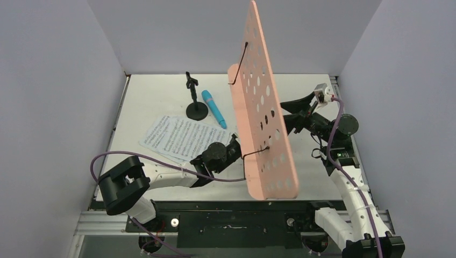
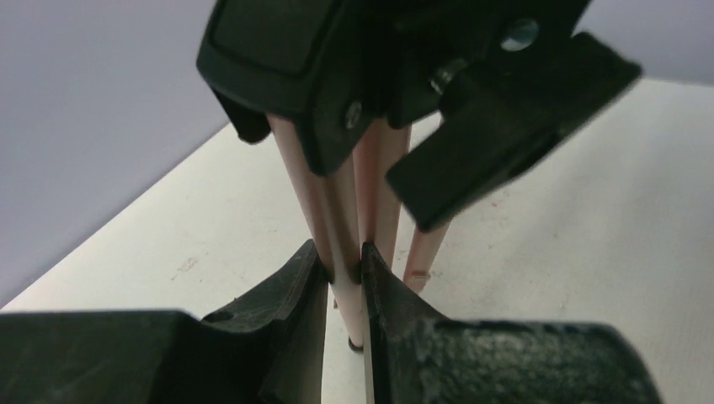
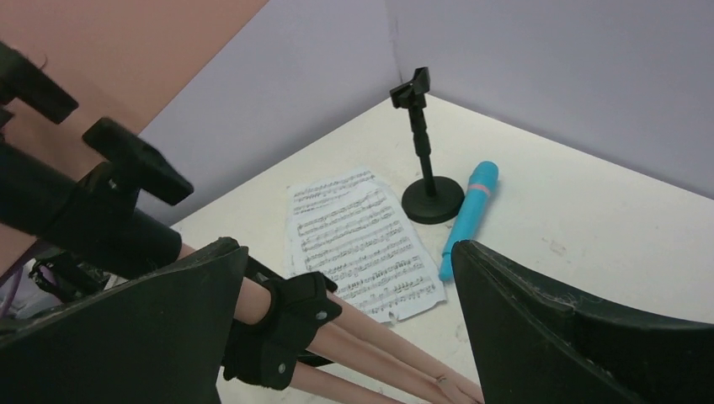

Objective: Set up the instrument practice props

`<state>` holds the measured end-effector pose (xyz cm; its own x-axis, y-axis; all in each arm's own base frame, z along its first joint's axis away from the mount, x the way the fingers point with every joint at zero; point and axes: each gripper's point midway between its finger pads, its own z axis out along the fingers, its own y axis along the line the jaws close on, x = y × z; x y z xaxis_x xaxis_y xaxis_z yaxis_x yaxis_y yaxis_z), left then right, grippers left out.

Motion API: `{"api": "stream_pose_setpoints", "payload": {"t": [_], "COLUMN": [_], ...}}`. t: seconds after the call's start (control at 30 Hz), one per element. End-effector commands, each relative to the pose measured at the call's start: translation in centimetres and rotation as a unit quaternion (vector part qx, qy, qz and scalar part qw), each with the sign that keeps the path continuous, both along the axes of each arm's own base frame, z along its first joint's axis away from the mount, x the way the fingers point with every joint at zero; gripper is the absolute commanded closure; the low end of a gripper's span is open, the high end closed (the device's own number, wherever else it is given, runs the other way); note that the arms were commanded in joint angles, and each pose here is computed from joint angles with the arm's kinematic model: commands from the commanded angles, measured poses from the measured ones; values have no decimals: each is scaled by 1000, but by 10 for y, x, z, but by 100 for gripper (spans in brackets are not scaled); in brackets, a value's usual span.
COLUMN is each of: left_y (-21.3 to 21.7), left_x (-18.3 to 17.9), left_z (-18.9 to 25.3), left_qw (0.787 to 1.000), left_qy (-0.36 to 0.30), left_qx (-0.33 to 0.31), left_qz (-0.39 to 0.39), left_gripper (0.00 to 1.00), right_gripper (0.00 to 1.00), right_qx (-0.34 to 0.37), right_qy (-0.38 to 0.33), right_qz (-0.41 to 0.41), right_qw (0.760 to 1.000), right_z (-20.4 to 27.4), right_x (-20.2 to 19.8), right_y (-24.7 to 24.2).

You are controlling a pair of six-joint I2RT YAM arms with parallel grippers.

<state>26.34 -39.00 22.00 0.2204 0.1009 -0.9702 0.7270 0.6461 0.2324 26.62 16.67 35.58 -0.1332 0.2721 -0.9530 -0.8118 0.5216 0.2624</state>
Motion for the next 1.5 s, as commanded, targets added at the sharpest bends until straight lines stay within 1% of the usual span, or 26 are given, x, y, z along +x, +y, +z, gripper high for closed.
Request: {"api": "stream_pose_setpoints", "payload": {"t": [0.0,0.2,0.4,0.57,0.8,0.97,1.2,1.47], "left_y": [1,-3,-4,-12,-13,-11,-9,-6], "left_x": [6,5,7,5,6,7,7,1], "left_z": [-1,7,19,23,42,53,64,80], "left_qw": [999,998,996,994,990,989,987,984], "left_qy": [27,52,88,106,122,126,147,162], "left_qx": [17,23,-15,-31,-70,-64,-53,-64], "left_qz": [3,-8,-8,-24,-32,-34,-36,-49], "left_gripper": [100,100,100,100,100,100,100,100], "right_gripper": [2,6,7,7,6,6,6,6], "right_qx": [-24,-39,-42,-39,-46,-44,-40,-30], "right_qy": [-67,-64,-52,-21,-24,-30,-37,-36], "right_qz": [42,55,27,5,-27,-20,-13,0], "right_qw": [997,996,997,999,998,998,998,999], "right_z": [21,19,15,-2,2,9,13,17], "right_x": [-14,-18,-15,-8,-5,-5,-4,-4], "right_y": [13,20,16,14,6,8,10,14]}}
